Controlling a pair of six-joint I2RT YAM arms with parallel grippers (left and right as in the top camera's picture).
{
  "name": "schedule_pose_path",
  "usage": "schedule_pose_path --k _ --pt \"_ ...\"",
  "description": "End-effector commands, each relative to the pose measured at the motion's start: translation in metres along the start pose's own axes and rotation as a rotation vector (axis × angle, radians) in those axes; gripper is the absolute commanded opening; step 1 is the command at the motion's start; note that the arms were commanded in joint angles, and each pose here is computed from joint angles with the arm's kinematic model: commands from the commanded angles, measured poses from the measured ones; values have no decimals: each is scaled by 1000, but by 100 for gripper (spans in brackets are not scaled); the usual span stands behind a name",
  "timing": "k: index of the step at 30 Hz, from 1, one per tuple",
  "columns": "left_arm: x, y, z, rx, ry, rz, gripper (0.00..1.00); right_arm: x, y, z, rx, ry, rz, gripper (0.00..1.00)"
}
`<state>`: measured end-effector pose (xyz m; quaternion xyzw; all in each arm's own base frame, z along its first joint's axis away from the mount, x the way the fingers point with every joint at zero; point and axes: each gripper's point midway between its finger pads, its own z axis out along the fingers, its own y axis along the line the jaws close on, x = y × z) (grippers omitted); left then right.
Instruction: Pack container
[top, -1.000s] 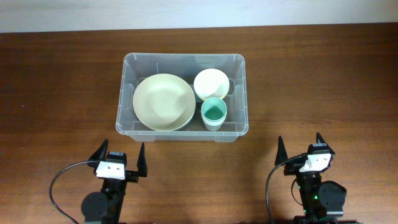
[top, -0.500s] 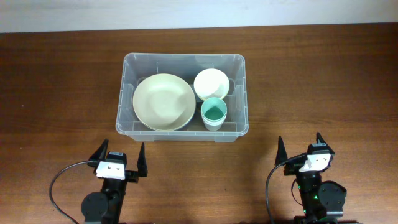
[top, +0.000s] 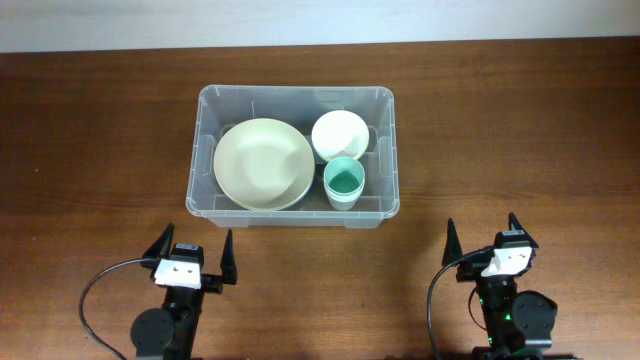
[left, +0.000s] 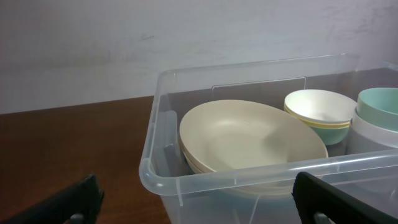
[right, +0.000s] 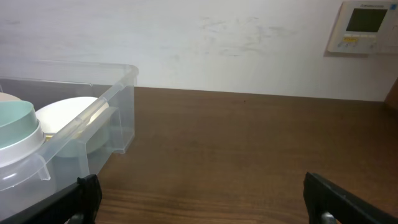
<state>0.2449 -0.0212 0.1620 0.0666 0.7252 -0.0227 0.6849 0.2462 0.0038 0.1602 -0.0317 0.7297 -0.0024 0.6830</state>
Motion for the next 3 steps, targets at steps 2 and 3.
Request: schedule_pose_path --k 2,3 --pt "2 2 0 -9 2 -6 100 2 5 0 -23 0 -4 99" --pt "2 2 0 -9 2 -6 100 2 5 0 -23 0 -4 99"
